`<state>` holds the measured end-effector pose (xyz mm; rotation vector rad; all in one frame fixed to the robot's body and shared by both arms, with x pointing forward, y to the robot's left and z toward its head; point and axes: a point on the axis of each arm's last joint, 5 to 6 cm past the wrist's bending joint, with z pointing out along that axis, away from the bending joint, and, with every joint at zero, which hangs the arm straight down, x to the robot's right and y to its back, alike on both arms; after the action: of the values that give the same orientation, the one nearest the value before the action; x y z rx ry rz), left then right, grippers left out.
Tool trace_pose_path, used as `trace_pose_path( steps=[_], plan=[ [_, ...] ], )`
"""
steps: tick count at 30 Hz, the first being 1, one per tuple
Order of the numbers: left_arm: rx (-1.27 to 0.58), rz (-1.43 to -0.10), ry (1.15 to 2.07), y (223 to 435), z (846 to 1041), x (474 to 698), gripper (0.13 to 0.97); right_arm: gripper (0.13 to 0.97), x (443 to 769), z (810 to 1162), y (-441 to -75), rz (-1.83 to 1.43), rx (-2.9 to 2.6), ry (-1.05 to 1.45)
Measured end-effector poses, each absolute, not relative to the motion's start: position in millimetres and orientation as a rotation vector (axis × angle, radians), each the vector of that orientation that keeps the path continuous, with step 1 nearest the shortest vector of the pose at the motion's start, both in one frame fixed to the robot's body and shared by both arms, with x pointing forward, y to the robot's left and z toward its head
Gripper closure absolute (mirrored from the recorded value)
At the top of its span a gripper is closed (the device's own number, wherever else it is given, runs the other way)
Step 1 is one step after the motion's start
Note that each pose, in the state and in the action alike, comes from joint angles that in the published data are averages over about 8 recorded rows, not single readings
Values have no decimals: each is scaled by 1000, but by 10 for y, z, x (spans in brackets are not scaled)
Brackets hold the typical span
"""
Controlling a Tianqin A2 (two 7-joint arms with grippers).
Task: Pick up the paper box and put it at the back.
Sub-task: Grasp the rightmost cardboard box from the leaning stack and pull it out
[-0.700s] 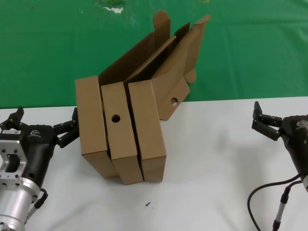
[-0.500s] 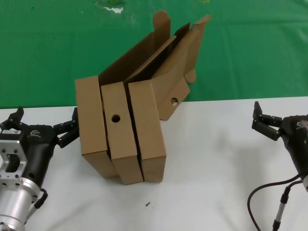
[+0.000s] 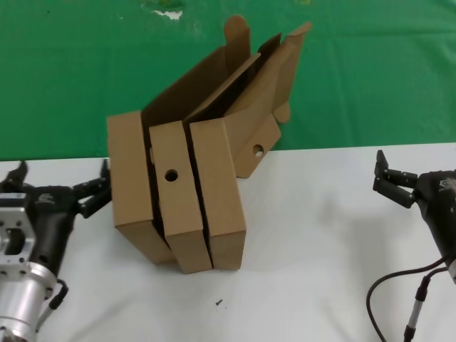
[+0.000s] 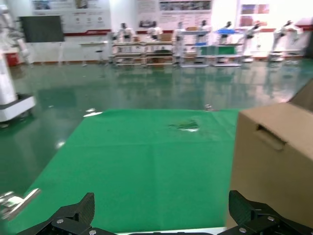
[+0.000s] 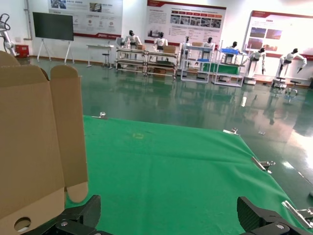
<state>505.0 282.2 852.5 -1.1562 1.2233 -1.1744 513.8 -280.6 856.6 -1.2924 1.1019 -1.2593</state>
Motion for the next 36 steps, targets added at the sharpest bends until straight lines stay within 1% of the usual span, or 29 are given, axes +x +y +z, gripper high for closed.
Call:
trace_pose_path(
  steps=[11, 21, 29, 36],
  plan=[
    [-1261, -1079, 1129, 2962, 8423, 5203, 132, 130, 5138, 8566, -2806, -1259, -1292, 1102],
    [-1284, -1058, 1112, 2983, 8392, 5266, 132, 130, 5138, 8566, -2806, -1259, -1292, 1102],
    [-1311, -1064, 1115, 2873, 8317, 5448, 132, 130, 5138, 8566, -2806, -1259, -1292, 1102],
    [-1385, -1083, 1138, 2610, 8117, 5763, 132, 130, 5138, 8566, -2806, -1259, -1292, 1102]
  ],
)
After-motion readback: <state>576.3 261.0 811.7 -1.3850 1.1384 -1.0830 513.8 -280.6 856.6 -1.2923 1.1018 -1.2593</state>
